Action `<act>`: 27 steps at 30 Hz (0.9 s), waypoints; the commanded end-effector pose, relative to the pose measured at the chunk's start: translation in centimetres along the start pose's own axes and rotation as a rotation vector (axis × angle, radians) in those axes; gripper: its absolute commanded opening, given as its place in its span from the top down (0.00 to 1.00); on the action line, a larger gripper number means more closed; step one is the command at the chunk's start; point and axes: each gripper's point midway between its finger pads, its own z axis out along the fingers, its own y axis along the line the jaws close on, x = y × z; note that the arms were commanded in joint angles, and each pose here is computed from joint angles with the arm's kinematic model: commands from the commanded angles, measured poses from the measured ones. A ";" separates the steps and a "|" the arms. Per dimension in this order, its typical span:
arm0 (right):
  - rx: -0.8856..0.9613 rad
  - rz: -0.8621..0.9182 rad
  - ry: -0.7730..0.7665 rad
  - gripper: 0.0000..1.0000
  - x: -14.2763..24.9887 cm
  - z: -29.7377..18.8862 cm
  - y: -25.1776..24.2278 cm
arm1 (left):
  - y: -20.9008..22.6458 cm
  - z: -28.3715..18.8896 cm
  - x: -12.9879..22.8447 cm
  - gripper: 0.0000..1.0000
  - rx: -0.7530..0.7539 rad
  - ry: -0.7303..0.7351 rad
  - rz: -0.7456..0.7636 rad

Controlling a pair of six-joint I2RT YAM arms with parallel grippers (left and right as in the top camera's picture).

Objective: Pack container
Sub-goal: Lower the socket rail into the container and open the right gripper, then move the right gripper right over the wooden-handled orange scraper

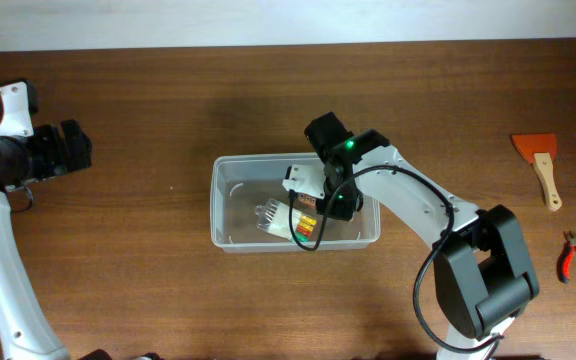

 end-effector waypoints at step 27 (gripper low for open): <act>0.256 1.104 0.043 0.01 17.5 -23.0 -9.7 | -0.1 -0.5 -0.6 0.01 0.006 -0.021 -0.007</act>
